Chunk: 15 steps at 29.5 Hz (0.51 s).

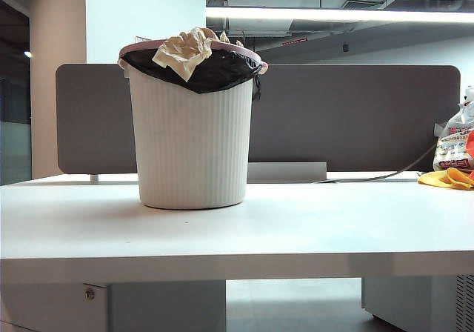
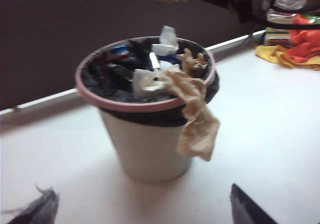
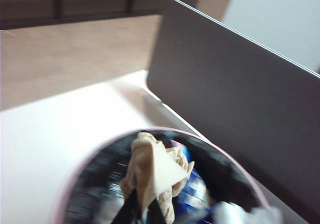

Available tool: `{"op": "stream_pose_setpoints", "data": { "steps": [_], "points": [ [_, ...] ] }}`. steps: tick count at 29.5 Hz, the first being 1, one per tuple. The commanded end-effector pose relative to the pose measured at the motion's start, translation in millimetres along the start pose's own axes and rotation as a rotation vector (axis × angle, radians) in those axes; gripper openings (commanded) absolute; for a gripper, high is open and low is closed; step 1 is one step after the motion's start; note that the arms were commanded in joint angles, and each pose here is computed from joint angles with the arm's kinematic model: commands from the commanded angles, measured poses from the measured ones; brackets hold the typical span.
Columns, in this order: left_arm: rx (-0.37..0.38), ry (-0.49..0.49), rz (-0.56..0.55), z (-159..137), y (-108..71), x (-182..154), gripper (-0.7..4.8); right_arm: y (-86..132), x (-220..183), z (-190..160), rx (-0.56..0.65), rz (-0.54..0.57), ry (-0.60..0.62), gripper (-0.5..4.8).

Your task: Pick up all the trash on the table and put it in the trash can.

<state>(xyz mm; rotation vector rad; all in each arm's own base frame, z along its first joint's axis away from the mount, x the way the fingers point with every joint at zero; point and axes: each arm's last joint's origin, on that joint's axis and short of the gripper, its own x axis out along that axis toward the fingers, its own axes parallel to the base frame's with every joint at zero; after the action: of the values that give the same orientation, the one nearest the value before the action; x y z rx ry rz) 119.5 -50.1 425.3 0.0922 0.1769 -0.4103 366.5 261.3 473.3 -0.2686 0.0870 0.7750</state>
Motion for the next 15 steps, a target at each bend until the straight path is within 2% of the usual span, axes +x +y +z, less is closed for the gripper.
{"op": "stream_pose_setpoints", "data": {
  "steps": [1, 5, 12, 14, 15],
  "points": [
    [-0.014, -0.017, -0.02, 4, -0.4, 11, 4.79, -20, -5, 2, 0.005, -0.048, -0.045, -0.01],
    [-0.047, 0.007, -0.045, 3, -1.0, 25, 4.79, -39, 4, -14, 0.046, -0.082, -0.008, -0.01],
    [-0.047, 0.015, -0.046, 2, -1.0, 29, 4.79, -42, 30, -41, 0.061, -0.073, 0.059, 0.11],
    [-0.046, 0.017, -0.046, 2, -0.9, 29, 4.79, -42, 33, -45, 0.063, -0.069, 0.069, 1.0],
    [-0.046, 0.018, -0.046, 2, -0.9, 29, 4.79, -41, 35, -46, 0.063, -0.067, 0.072, 1.63]
  ]
}}
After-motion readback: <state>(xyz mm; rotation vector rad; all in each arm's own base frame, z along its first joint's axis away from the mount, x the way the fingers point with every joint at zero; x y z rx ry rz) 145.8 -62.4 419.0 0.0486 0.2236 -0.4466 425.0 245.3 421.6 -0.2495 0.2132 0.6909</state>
